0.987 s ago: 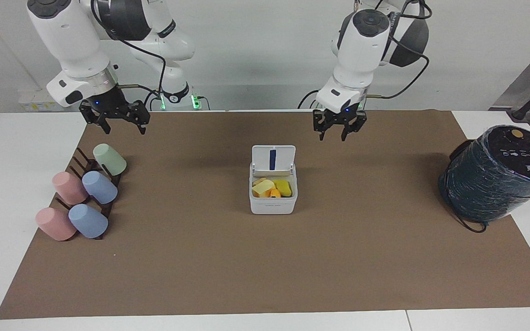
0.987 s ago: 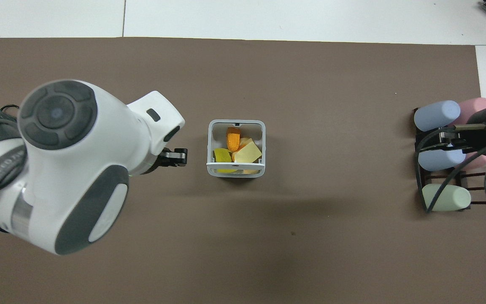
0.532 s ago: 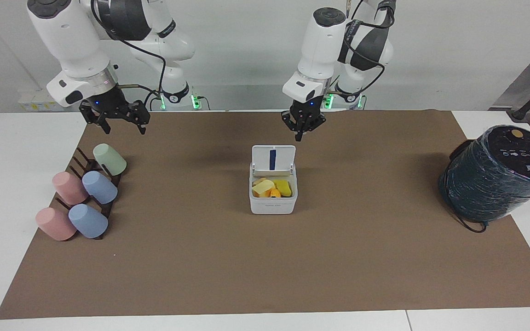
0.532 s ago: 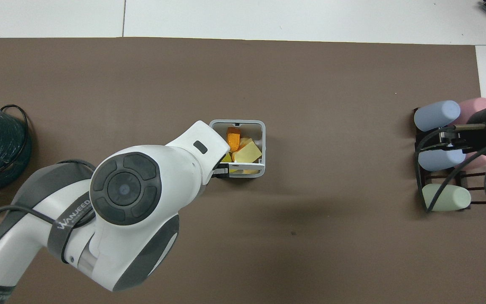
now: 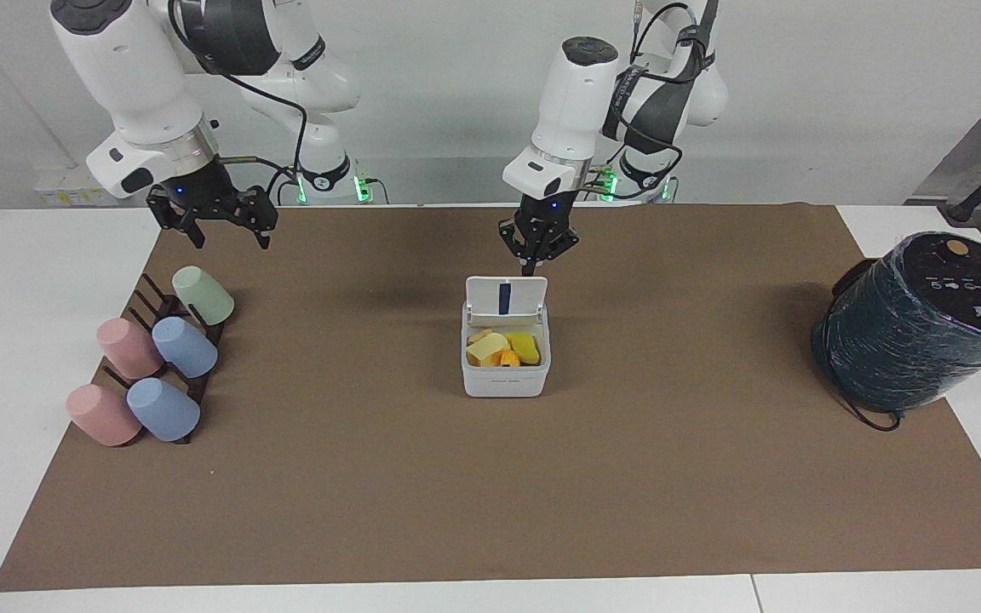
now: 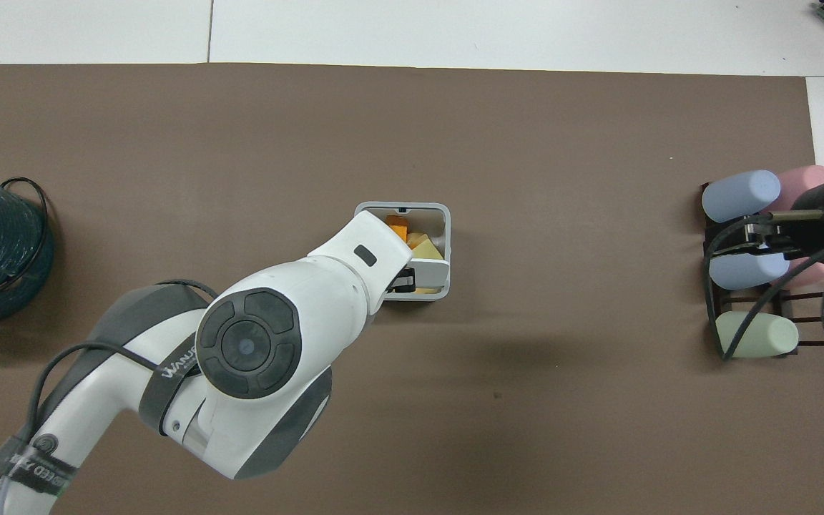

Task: Close trash can lid
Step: 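Push the bin lid down shut with the left gripper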

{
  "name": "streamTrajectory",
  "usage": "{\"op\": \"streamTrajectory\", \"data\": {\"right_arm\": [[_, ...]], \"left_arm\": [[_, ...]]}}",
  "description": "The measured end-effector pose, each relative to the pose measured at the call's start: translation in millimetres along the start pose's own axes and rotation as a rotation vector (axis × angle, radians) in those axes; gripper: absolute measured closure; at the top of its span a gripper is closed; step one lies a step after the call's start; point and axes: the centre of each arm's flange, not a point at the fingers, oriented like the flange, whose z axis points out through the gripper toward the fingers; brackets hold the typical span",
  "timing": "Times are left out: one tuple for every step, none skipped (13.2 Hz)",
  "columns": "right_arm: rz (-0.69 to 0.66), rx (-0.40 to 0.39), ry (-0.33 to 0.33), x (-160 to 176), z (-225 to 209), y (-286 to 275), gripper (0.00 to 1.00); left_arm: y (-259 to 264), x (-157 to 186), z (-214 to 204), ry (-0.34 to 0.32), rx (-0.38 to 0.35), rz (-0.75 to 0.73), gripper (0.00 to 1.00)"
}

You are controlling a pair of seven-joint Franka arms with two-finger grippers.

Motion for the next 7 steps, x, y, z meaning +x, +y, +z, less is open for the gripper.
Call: {"op": "streamTrajectory", "data": {"right_arm": [[0.0, 0.0, 0.0, 0.0, 0.0, 0.0, 0.0], [0.0, 0.0, 0.0, 0.0, 0.0, 0.0, 0.0], [0.0, 0.0, 0.0, 0.0, 0.0, 0.0, 0.0], [0.0, 0.0, 0.0, 0.0, 0.0, 0.0, 0.0], [0.0, 0.0, 0.0, 0.0, 0.0, 0.0, 0.0], [0.0, 0.0, 0.0, 0.0, 0.0, 0.0, 0.0], [0.0, 0.0, 0.0, 0.0, 0.0, 0.0, 0.0]], "left_arm": [[2.1, 3.3, 5.6, 0.022, -0.021, -0.008, 0.99], [4.0, 6.9, 12.0, 0.044, -0.044, -0.019, 0.99], [5.3, 10.7, 19.8, 0.067, -0.065, -0.029, 0.99], [5.8, 14.3, 28.3, 0.089, -0.083, -0.037, 0.99], [5.3, 16.5, 35.6, 0.1, -0.09, -0.042, 0.99], [4.7, 17.8, 40.8, 0.105, -0.092, -0.045, 0.99], [3.9, 18.9, 43.9, 0.109, -0.094, -0.047, 0.99]]}}
